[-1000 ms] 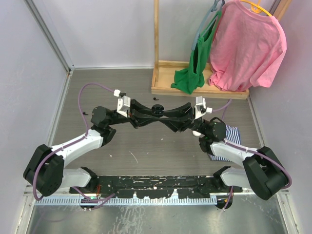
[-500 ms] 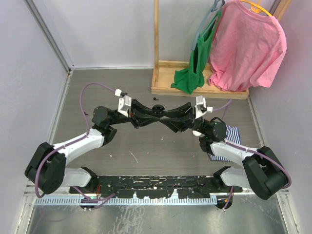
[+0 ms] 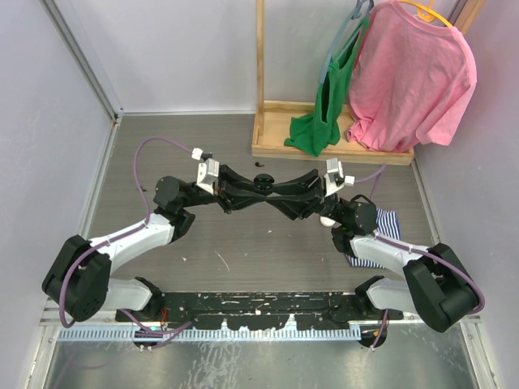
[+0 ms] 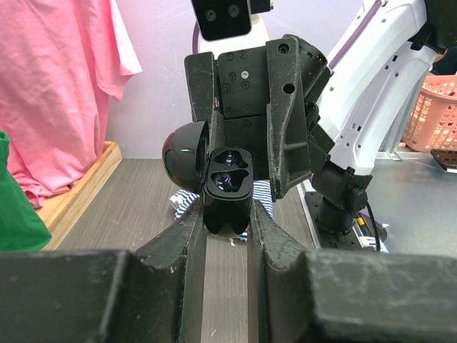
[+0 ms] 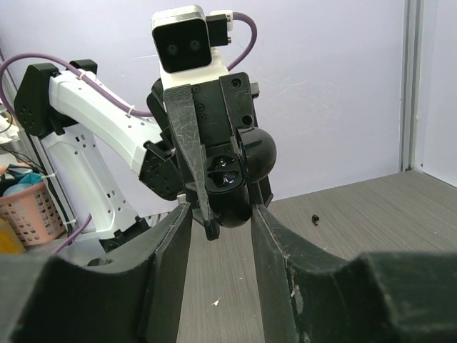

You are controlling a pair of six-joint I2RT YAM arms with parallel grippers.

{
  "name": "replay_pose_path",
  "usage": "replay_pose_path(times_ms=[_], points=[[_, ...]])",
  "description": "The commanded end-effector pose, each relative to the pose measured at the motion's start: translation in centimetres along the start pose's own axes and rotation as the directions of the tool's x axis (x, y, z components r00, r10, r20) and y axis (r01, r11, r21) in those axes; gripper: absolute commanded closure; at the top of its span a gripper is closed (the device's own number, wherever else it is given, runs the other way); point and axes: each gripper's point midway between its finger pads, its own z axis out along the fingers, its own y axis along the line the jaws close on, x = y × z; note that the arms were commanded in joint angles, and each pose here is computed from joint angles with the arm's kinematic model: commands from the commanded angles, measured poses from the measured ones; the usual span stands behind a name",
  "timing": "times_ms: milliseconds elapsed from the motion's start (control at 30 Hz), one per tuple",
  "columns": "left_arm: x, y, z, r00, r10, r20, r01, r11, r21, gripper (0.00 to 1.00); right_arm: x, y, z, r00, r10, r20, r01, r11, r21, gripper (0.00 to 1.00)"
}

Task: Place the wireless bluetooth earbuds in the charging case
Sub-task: Adjust the charging case.

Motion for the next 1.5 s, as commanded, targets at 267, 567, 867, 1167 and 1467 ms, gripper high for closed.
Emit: replay_pose_path(times_ms=[267, 567, 867, 1167, 1467], points=[[-2.1, -1.1, 1.1, 0.997, 0.063, 0.052, -0.066, 0.996, 0.058, 0.99, -3.2, 1.8, 0.7, 0.99, -0.075, 0.118, 0.084, 0.994, -0.073, 0.53], [-2.2, -1.3, 1.4, 0.997, 0.054, 0.054, -0.058, 0.996, 0.066, 0.99, -3.0, 0.6, 0.7, 0.99, -0.067, 0.123, 0.07, 0.997, -0.025, 0.53], [-2.6, -1.4, 1.6, 0.998, 0.023, 0.061, -0.027, 0.998, 0.061, 0.99, -2.3, -0.4, 0.3, 0.99, -0.093, 0.106, 0.093, 0.996, 0.006, 0.54], [-3.5, -1.5, 1.1, 0.997, -0.02, 0.073, 0.02, 1.0, -0.001, 1.0, -3.2, -0.6, -0.9, 0.987, -0.115, 0.114, 0.111, 0.993, 0.037, 0.51], [-3.9, -2.0, 1.3, 0.996, -0.041, 0.077, 0.04, 0.999, 0.013, 1.0, -3.0, 0.5, -0.3, 0.994, -0.067, 0.083, 0.071, 0.997, -0.042, 0.54]])
